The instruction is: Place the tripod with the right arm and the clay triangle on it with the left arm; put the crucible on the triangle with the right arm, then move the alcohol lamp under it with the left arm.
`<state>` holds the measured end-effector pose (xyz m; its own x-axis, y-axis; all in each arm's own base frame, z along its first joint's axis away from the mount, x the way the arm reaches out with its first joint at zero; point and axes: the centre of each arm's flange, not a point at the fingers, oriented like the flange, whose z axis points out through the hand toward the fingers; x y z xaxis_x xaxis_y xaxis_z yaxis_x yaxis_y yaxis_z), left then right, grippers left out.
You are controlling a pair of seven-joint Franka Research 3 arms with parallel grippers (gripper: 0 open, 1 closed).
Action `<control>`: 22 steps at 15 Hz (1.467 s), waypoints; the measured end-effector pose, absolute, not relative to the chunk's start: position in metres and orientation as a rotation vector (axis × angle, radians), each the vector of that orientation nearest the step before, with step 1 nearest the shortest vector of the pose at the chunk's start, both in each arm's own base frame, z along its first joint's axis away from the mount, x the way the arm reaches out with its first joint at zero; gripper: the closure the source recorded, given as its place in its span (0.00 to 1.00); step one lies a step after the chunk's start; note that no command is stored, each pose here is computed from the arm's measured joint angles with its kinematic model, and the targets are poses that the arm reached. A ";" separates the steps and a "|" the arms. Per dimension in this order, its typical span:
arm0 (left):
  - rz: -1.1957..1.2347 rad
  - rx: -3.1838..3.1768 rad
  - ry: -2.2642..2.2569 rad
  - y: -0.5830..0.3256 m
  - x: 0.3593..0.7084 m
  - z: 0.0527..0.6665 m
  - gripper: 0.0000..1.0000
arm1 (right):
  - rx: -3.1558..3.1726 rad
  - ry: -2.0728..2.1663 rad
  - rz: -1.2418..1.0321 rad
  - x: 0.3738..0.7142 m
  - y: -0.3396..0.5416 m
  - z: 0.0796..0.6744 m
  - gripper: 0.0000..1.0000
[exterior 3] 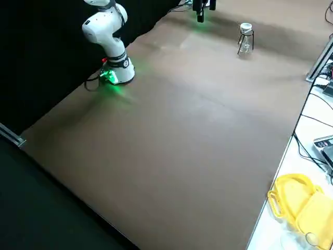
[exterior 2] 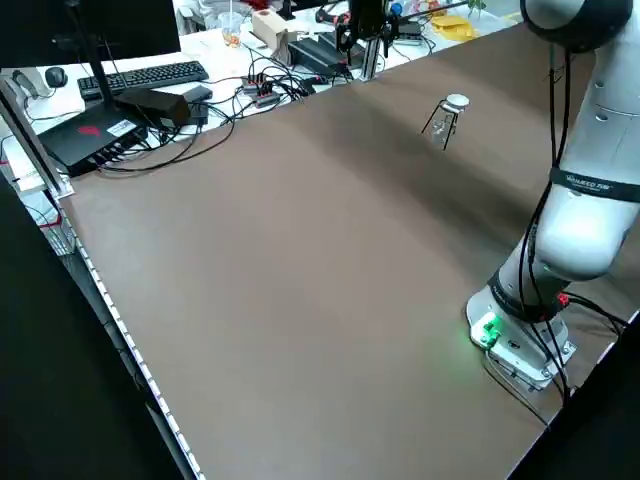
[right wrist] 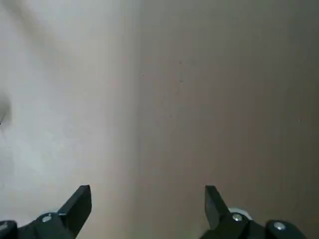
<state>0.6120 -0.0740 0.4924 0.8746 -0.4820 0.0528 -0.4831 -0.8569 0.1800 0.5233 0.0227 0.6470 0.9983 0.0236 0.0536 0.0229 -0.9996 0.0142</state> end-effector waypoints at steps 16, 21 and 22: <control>-0.317 3.205 0.247 -0.058 0.565 0.595 0.00 | 3.122 0.072 0.077 0.523 0.008 0.647 0.00; -0.318 3.203 0.263 -0.053 0.566 0.595 0.00 | 3.122 0.076 0.077 0.523 0.009 0.647 0.00; -0.317 3.203 0.261 -0.053 0.566 0.595 0.00 | 3.122 0.076 0.077 0.523 0.009 0.647 0.00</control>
<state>0.5660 -0.0530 0.5946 0.9678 0.1685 -0.1871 0.1513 -0.9831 -0.1029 0.5233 0.0093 0.6467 0.9976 0.0491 0.0488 0.0483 -0.9987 0.0188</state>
